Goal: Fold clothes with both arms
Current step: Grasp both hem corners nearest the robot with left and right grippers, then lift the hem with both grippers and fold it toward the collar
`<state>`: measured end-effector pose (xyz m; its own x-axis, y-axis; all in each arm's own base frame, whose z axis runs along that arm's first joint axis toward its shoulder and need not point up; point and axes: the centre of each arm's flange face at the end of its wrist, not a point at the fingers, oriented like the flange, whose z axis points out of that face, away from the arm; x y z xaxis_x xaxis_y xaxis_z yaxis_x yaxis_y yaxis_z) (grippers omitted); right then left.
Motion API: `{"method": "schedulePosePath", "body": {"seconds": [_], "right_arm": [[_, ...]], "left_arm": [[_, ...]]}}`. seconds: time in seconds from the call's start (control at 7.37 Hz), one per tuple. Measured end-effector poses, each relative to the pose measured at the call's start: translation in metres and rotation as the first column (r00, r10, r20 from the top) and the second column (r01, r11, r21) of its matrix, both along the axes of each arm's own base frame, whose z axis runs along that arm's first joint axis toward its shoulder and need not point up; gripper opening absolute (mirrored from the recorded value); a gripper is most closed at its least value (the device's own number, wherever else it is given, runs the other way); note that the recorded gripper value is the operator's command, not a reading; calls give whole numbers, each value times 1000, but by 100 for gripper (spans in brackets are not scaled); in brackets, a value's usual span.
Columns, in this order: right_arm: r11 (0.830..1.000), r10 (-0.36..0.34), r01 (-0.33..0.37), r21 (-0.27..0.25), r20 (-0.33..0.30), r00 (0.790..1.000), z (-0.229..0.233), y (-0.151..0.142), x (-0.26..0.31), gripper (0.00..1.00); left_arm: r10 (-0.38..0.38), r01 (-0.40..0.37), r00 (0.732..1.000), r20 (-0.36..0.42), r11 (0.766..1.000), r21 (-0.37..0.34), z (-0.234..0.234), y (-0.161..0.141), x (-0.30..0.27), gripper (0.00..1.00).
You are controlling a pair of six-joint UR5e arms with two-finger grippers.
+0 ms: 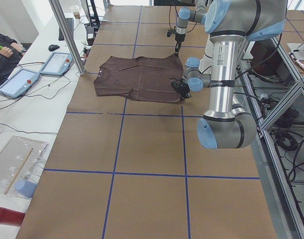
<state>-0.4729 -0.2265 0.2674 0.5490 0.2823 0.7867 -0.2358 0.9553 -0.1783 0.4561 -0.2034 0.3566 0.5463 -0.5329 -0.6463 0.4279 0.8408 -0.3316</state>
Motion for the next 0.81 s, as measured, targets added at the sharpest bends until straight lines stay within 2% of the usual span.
{"method": "schedulePosePath", "body": {"seconds": [0.41,0.81], "right_arm": [[997,-72,72,-5,8,997,5,3,33,0],[983,-183,184,-26,14,983,12,34,67,0]], "left_arm": [[28,-28,1000,12,1000,1,-24,13,-11,0],[131,-131,991,-17,991,8,-59,58,-18,0]]}}
